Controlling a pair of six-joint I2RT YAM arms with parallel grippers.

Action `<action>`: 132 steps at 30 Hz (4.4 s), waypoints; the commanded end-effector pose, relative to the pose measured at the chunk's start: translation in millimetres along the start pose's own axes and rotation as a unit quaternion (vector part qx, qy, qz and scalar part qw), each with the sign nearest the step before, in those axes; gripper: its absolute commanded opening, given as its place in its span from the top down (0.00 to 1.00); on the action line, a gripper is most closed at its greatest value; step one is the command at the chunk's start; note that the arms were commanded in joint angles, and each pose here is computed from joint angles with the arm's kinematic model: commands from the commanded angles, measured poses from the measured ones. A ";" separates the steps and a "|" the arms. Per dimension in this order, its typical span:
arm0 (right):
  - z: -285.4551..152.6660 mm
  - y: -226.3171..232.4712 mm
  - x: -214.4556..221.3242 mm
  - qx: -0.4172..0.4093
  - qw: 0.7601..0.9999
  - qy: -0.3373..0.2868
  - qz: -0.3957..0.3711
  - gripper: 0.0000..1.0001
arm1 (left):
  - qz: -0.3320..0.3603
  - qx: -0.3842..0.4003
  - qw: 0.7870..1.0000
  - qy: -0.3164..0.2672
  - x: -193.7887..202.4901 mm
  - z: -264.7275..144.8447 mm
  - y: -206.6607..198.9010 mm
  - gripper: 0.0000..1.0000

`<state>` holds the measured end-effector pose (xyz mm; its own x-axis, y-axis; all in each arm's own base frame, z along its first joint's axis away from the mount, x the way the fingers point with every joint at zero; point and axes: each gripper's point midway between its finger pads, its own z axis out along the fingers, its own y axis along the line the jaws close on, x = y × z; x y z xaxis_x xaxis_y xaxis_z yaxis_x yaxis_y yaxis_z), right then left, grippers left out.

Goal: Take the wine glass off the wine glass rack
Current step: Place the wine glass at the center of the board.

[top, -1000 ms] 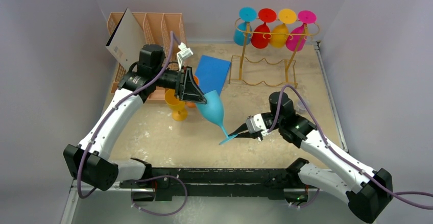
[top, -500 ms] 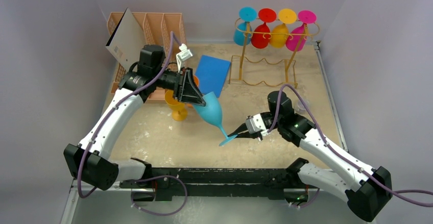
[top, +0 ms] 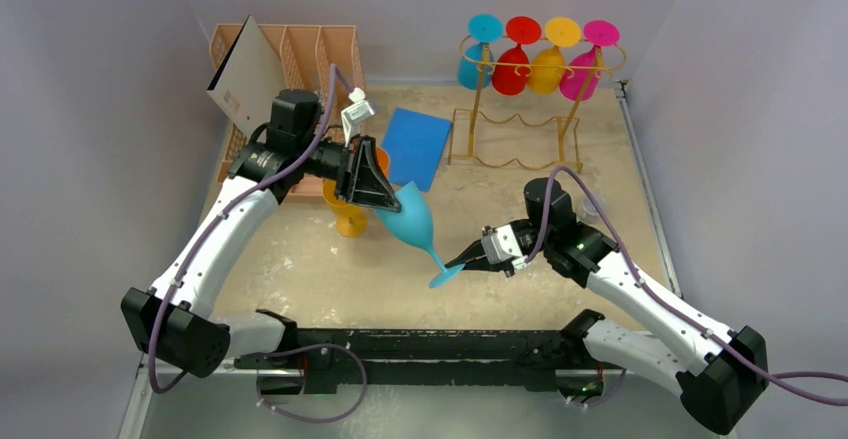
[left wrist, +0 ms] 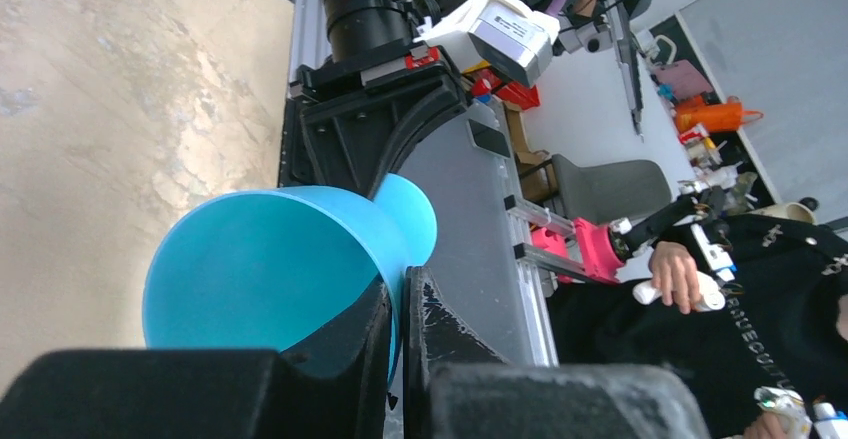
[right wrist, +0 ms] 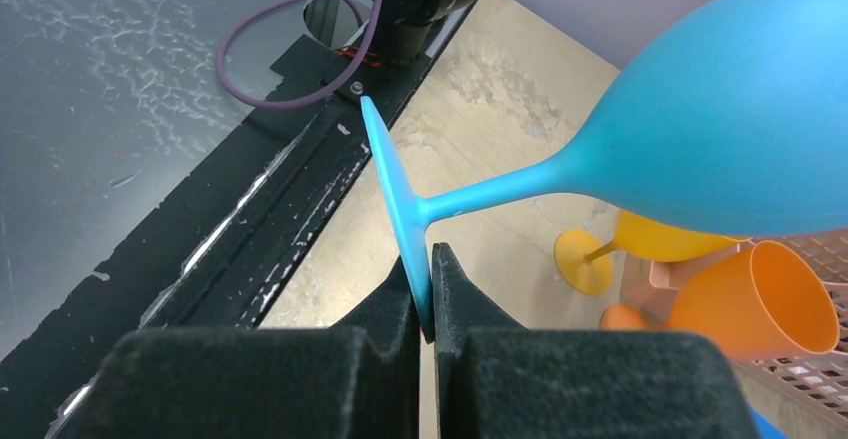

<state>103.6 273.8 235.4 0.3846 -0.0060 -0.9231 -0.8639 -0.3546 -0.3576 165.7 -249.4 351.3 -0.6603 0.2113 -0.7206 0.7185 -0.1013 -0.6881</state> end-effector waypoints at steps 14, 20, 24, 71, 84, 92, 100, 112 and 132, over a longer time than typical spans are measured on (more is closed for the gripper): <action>-2.2 -22.1 -4.1 0.041 0.999 0.010 -0.021 0.80 | 0.063 0.032 0.997 0.009 9.6 -1.5 -33.1 1.00; -2.3 -19.2 -4.0 0.039 0.999 0.008 -0.016 0.74 | 0.064 0.037 0.997 0.010 11.2 -1.1 -32.5 1.00; -2.3 -18.1 -3.8 0.037 0.999 0.007 -0.015 0.67 | 0.067 0.040 0.997 0.010 11.0 -1.5 -34.7 1.00; -34.7 -35.3 45.3 0.194 0.972 0.127 0.038 0.45 | 0.021 -0.288 0.957 -0.009 7.4 -34.1 44.7 1.00; -108.2 -87.3 59.3 0.510 0.762 0.179 0.358 0.15 | 0.039 -0.406 0.913 0.017 -0.8 -13.5 99.2 1.00; -152.6 -80.2 60.2 0.658 0.576 0.123 0.469 0.11 | 0.071 -0.459 0.884 0.048 2.6 0.1 144.4 1.00; -133.6 -80.9 48.1 0.629 0.615 0.026 0.475 0.12 | 0.102 -0.492 0.860 0.086 0.7 16.5 195.8 1.00; -141.9 -69.5 61.9 0.653 0.574 0.023 0.494 0.11 | 0.122 -0.529 0.834 0.097 -12.5 18.0 234.9 1.00; -145.4 -69.8 66.2 0.660 0.565 0.046 0.493 0.10 | 0.091 -0.527 0.826 0.178 6.9 21.0 255.6 1.00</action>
<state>232.0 168.1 205.4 -0.5768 0.3188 -0.7521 -0.1497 0.8639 0.4810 340.5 -297.9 159.4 -0.5712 0.5548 -0.6049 0.6979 0.7162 -0.0021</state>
